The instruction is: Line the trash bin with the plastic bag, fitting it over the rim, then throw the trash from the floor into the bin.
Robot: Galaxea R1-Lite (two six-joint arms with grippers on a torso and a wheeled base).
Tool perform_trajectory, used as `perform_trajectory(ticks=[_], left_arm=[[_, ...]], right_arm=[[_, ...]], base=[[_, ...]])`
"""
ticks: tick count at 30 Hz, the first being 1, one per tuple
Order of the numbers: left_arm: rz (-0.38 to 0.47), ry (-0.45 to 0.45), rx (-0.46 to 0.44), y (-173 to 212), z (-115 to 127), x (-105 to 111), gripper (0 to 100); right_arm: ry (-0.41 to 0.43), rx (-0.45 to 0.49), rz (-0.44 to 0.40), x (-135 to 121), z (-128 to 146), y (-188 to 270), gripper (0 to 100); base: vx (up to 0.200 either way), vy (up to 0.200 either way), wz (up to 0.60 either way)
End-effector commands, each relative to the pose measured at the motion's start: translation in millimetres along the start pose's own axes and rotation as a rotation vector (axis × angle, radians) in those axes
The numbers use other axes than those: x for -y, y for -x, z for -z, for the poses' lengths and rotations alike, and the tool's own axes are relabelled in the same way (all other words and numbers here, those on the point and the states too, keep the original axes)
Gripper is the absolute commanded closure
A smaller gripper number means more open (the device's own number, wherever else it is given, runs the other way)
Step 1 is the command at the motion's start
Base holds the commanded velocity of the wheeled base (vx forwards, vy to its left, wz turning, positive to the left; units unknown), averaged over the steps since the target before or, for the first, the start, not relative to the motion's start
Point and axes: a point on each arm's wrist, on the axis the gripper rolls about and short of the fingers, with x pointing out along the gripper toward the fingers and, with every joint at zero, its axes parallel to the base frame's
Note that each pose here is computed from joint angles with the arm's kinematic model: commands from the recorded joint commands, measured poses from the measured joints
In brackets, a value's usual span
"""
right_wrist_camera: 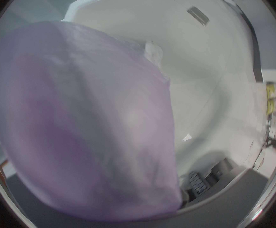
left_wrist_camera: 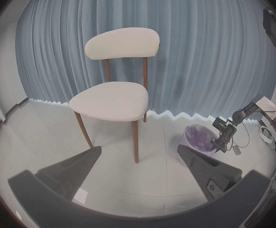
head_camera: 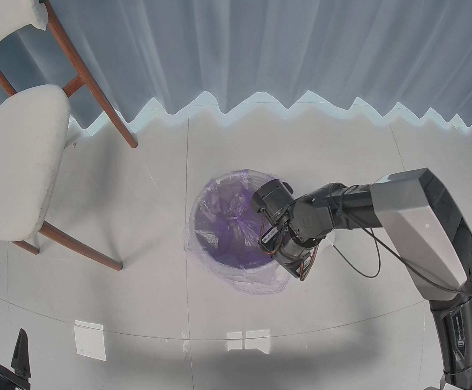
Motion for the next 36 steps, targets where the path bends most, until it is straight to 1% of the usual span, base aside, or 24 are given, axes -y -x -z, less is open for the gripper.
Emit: perform_trajectory(ticks=[1,2,4,5,6,8,9,12,14,17,18,22,28,29,30,31,32,33,34,35,36], left_arm=[[-0.002,-0.001,-0.008,0,5,-1,0],[-0.002,-0.001,-0.008,0,5,-1,0],[-0.002,-0.001,-0.007,0,5,0,0],[-0.002,-0.001,-0.007,0,5,0,0],[-0.002,-0.001,-0.007,0,5,0,0],[-0.002,-0.001,-0.007,0,5,0,0],[-0.002,-0.001,-0.007,0,5,0,0],[-0.002,-0.001,-0.007,0,5,0,0],[-0.002,-0.001,-0.007,0,5,0,0],[-0.002,-0.001,-0.007,0,5,0,0],[-0.002,-0.001,-0.007,0,5,0,0],[-0.002,-0.002,-0.007,0,5,0,0],[-0.002,-0.002,-0.007,0,5,0,0],[-0.002,-0.002,-0.007,0,5,0,0],[0.000,-0.002,-0.007,0,5,0,0],[0.000,-0.002,-0.007,0,5,0,0],[-0.002,-0.002,-0.007,0,5,0,0],[-0.002,-0.002,-0.007,0,5,0,0],[0.000,-0.002,-0.007,0,5,0,0],[-0.002,-0.002,-0.007,0,5,0,0],[0.000,-0.002,-0.007,0,5,0,0]], right_arm=[[0.206,0.042,-0.044,1,-38,34,100],[0.287,0.036,-0.048,1,-40,36,100],[0.337,0.031,-0.049,2,-42,37,100],[0.431,0.035,-0.069,1,-46,42,100],[0.499,0.025,-0.081,1,-47,45,100],[0.574,0.010,-0.111,-1,-48,50,100],[0.656,0.004,-0.142,-2,-51,55,100],[0.823,0.005,-0.166,-1,-57,58,100],[0.943,-0.003,-0.202,-1,-59,63,100],[1.091,-0.028,-0.263,-2,-57,66,100],[1.128,-0.029,-0.274,-2,-57,67,100],[1.332,-0.035,-0.325,0,-56,70,100],[1.649,-0.014,-0.345,5,-53,69,100],[1.673,-0.011,-0.348,6,-53,69,100],[1.753,-0.005,-0.349,7,-53,68,100],[1.808,-0.004,-0.350,8,-51,67,100],[1.884,0.003,-0.352,9,-51,65,100],[1.915,0.007,-0.351,10,-51,64,100],[1.968,0.021,-0.354,9,-51,62,100],[1.981,0.027,-0.355,9,-51,62,100],[2.040,0.055,-0.359,8,-52,57,100]], base=[[0.000,0.000,0.00],[0.000,0.000,0.00],[0.000,0.000,0.00],[0.000,0.000,0.00],[0.000,0.000,0.00],[0.000,0.000,0.00],[0.000,0.000,0.00],[0.000,0.000,0.00],[0.000,0.000,0.00],[0.000,0.000,0.00],[0.000,0.000,0.00],[0.000,0.000,0.00],[0.000,0.000,0.00],[0.000,0.000,0.00],[0.000,0.000,0.00],[0.000,0.000,0.00],[0.000,0.000,0.00],[0.000,0.000,0.00],[0.000,0.000,0.00],[0.000,0.000,0.00],[0.000,0.000,0.00]])
